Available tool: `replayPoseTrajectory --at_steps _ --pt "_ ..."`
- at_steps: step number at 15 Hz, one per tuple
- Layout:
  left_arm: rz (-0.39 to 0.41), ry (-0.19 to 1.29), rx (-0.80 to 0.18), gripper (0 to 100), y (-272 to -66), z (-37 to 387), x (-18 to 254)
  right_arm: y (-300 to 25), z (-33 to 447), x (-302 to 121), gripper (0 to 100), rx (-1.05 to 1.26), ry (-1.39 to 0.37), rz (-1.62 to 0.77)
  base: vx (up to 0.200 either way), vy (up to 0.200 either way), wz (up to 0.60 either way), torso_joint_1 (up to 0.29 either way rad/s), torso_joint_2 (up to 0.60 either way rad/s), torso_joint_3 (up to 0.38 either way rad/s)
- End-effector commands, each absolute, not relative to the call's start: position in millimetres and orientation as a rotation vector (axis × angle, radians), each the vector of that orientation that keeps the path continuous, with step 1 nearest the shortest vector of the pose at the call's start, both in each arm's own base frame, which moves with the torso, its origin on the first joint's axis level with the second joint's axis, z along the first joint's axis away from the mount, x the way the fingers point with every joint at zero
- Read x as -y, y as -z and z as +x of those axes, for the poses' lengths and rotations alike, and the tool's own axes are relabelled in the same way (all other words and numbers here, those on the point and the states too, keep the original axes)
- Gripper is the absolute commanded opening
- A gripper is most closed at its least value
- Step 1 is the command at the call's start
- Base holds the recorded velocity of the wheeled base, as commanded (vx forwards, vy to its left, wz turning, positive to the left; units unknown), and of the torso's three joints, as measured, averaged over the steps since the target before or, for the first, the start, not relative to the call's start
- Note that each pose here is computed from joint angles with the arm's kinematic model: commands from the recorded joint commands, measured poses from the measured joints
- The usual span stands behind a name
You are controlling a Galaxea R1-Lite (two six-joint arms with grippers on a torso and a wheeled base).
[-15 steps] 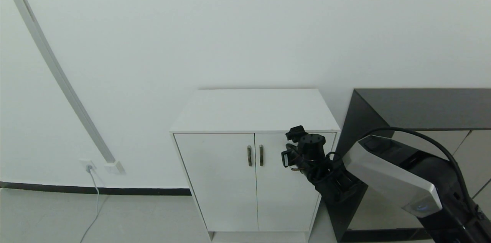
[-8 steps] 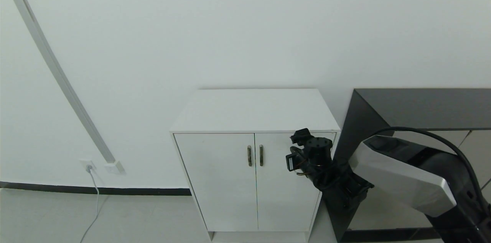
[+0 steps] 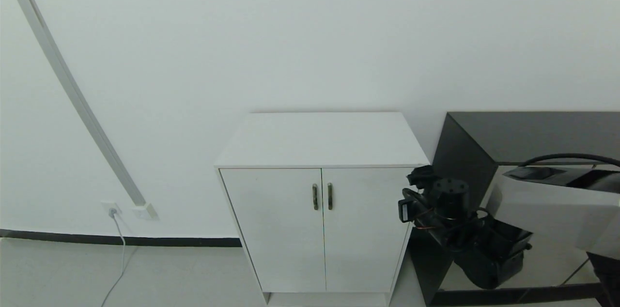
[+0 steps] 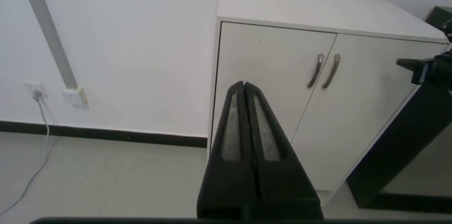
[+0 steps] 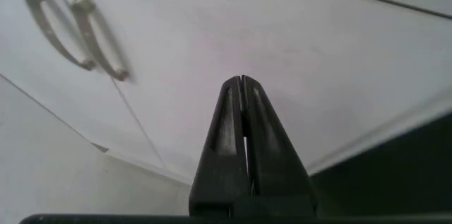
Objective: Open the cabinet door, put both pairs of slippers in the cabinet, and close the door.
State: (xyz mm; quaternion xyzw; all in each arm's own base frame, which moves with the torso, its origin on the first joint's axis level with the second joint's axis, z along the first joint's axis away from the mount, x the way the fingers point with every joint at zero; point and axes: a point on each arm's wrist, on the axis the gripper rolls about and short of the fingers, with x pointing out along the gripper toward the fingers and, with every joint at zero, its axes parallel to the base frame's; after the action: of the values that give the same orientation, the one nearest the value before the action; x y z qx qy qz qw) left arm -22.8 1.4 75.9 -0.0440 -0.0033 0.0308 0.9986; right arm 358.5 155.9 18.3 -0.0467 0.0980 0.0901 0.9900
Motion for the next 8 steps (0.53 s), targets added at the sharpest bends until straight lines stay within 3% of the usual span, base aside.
replayPoseTrajectory --at_steps 1,8 --pt "-0.088 -0.063 0.007 0 -76 -23 -1 -34 341 -115 0 -0.19 -0.099 -0.082 0.0 0.0 0.0 0.0 0.0 0.0" --pt "-0.088 -0.063 0.007 0 -76 -23 -1 -47 281 -35 0 -0.237 0.055 -0.063 0.0 0.0 0.0 0.0 0.0 0.0"
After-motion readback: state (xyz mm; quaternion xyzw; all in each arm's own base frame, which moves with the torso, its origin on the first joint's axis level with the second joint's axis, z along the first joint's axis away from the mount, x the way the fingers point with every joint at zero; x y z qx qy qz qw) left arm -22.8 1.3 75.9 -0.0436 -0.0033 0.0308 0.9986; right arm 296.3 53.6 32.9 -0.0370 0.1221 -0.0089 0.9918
